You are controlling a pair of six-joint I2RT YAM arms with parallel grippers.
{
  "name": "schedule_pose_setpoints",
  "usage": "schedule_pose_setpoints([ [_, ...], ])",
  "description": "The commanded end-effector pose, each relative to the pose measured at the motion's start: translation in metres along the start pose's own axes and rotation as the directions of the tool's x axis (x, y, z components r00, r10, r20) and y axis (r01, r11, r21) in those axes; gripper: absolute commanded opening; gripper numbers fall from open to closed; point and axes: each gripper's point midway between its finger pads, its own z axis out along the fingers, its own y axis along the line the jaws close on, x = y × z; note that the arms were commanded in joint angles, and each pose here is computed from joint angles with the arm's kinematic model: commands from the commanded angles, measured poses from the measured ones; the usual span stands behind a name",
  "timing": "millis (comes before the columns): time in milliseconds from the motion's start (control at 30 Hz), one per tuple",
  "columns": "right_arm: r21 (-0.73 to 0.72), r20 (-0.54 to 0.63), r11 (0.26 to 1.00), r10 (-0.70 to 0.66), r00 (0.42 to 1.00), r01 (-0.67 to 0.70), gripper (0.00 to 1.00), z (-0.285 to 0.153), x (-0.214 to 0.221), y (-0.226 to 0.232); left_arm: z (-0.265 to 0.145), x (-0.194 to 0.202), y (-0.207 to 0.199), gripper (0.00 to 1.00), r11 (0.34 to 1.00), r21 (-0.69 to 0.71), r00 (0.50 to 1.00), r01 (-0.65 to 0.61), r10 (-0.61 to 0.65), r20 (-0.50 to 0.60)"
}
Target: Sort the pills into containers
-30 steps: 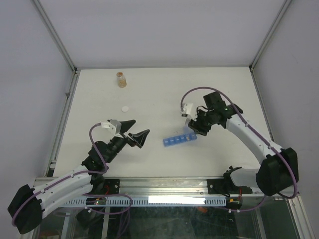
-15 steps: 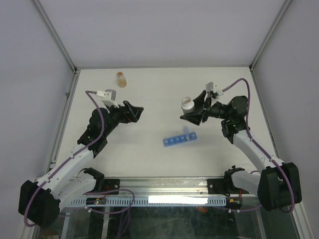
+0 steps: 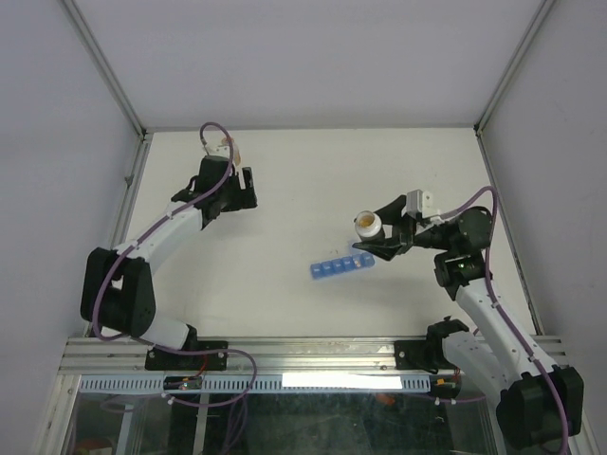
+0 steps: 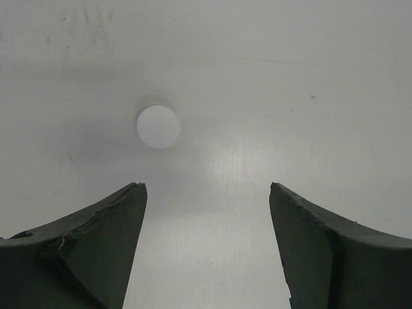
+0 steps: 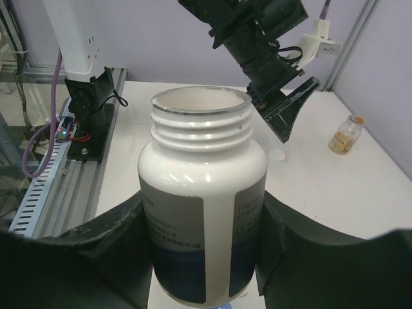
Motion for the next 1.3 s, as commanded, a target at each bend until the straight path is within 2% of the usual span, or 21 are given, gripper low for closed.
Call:
schedule_pose_setpoints([
  [0, 0.013, -0.023, 1.0, 0.0, 1.0, 0.0, 0.0, 0.0, 0.006, -0.008, 0.021, -0.01, 0.036, 0.78, 0.994, -0.099, 0.997, -0.04, 0.033, -0.072],
  [233, 0.019, -0.036, 1.0, 0.009, 0.999, -0.009, 0.0, -0.001, 0.01, -0.012, 0.069, -0.011, 0.045, 0.72, 0.991, -0.109, 0.98, -0.082, 0.06, -0.192],
  [367, 0.023, -0.039, 1.0, 0.015, 0.999, -0.014, 0.0, -0.002, 0.011, -0.013, 0.087, 0.004, 0.046, 0.68, 0.991, -0.102, 0.967, -0.081, 0.054, -0.25],
  [633, 0.015, -0.043, 0.999, 0.031, 0.999, -0.03, 0.0, -0.002, 0.013, -0.013, 0.096, 0.018, 0.054, 0.57, 0.984, -0.145, 0.954, -0.099, 0.053, -0.296],
  [1267, 0.022, -0.032, 0.999, 0.044, 0.999, -0.043, 0.0, -0.005, 0.009, -0.014, 0.109, 0.036, 0.056, 0.52, 0.974, -0.174, 0.932, -0.143, 0.073, -0.355],
])
